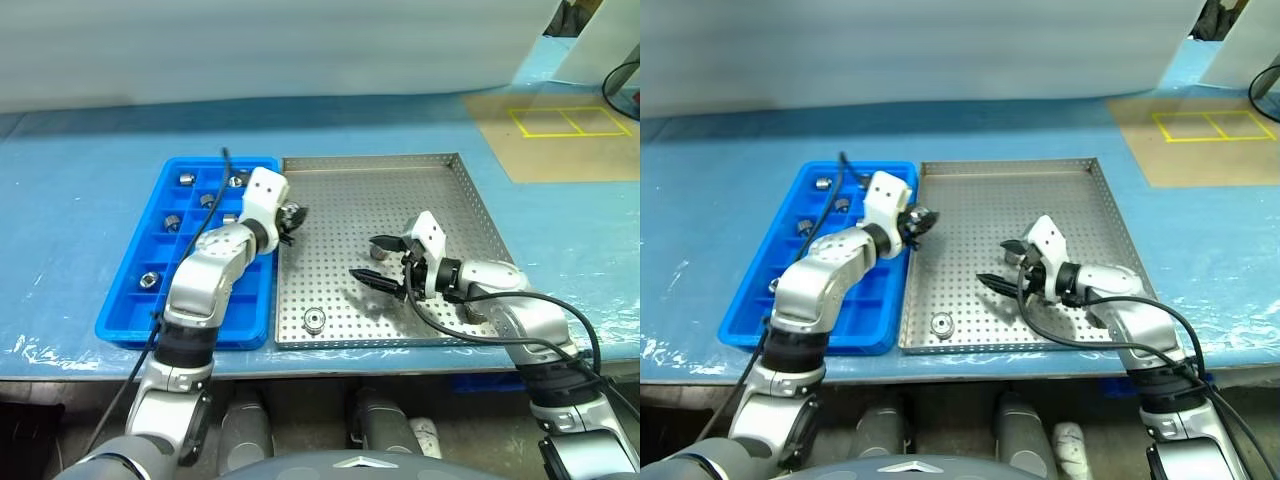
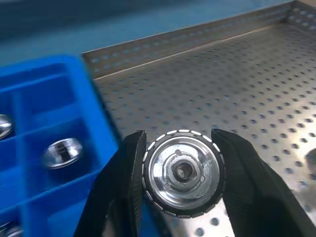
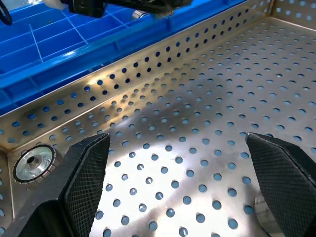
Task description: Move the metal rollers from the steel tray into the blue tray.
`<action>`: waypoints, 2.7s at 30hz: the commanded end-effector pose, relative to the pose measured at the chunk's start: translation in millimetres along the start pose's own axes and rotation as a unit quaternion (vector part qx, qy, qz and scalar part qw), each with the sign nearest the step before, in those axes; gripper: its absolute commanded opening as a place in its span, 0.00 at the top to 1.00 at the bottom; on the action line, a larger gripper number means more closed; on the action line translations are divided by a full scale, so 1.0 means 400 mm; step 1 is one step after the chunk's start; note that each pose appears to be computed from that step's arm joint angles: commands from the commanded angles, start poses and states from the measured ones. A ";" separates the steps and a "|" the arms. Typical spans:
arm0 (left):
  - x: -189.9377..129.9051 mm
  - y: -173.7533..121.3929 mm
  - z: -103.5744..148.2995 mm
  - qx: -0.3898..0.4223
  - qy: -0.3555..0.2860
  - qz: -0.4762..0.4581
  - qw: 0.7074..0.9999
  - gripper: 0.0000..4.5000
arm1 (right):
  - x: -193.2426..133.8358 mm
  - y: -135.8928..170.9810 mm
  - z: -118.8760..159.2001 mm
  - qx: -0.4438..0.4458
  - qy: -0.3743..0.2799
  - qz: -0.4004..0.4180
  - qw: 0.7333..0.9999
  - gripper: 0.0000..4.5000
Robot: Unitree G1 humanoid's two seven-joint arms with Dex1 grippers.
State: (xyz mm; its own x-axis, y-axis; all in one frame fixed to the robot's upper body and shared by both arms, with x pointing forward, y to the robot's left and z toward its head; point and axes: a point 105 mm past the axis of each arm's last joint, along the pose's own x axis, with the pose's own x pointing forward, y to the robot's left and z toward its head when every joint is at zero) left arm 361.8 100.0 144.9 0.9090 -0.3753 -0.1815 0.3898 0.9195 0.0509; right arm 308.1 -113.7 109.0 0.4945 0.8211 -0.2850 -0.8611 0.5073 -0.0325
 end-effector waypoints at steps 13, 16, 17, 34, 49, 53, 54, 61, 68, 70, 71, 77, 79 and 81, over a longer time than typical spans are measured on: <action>-0.150 0.173 -0.037 -0.090 -0.007 0.254 0.963 0.62 | 0.085 0.012 0.040 -0.018 -0.016 0.097 0.995 0.00; -0.163 0.198 -0.048 -0.090 -0.002 0.269 0.959 0.62 | 0.095 0.017 0.042 -0.019 -0.017 0.109 0.994 0.00; -0.165 0.203 -0.052 -0.090 0.002 0.270 0.959 0.62 | 0.097 0.017 0.042 -0.020 -0.017 0.111 0.994 0.00; -0.139 0.173 -0.115 -0.085 0.058 0.227 0.969 0.32 | 0.085 0.014 0.030 -0.022 -0.012 0.099 0.995 0.00; -0.051 -0.094 0.068 0.021 -0.053 -0.152 0.987 0.10 | 0.013 0.008 0.019 -0.010 -0.012 0.046 0.999 0.00; -0.056 -0.146 0.064 0.049 -0.049 -0.255 0.965 0.10 | -0.021 0.023 0.013 -0.006 -0.005 0.030 1.000 0.00; -0.059 -0.160 0.056 0.063 -0.040 -0.284 0.956 0.10 | -0.031 0.024 0.011 -0.005 -0.004 0.021 1.000 0.00; -0.092 -0.203 0.014 0.130 0.015 -0.426 0.895 0.10 | -0.070 0.034 -0.012 0.005 0.009 -0.018 1.000 0.00; -0.112 -0.170 -0.039 0.205 0.087 -0.483 0.846 0.10 | -0.090 0.047 -0.026 0.016 0.015 -0.039 0.999 0.00; -0.115 -0.167 -0.056 0.221 0.100 -0.491 0.837 0.10 | -0.093 0.049 -0.031 0.017 0.019 -0.040 0.999 0.00; -0.120 -0.171 -0.060 0.222 0.102 -0.500 0.831 0.10 | -0.094 0.050 -0.032 0.017 0.021 -0.040 0.999 0.00; -0.142 -0.191 -0.083 0.246 0.105 -0.527 0.806 0.10 | -0.096 0.050 -0.034 0.017 0.027 -0.037 0.999 0.00; -0.149 -0.194 -0.089 0.251 0.107 -0.534 0.800 0.10 | -0.097 0.050 -0.034 0.016 0.030 -0.036 0.999 0.00; -0.157 -0.197 -0.093 0.263 0.108 -0.541 0.792 0.10 | -0.098 0.053 -0.035 0.016 0.033 -0.032 0.999 0.00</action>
State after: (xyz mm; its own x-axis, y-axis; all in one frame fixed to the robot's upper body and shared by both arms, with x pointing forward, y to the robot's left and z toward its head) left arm 275.9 58.7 108.6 0.0016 -0.8315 -0.5556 0.9933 -0.0628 0.0968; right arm 271.7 -142.0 94.2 0.5469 0.7503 -0.3715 -0.8074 0.5900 0.0030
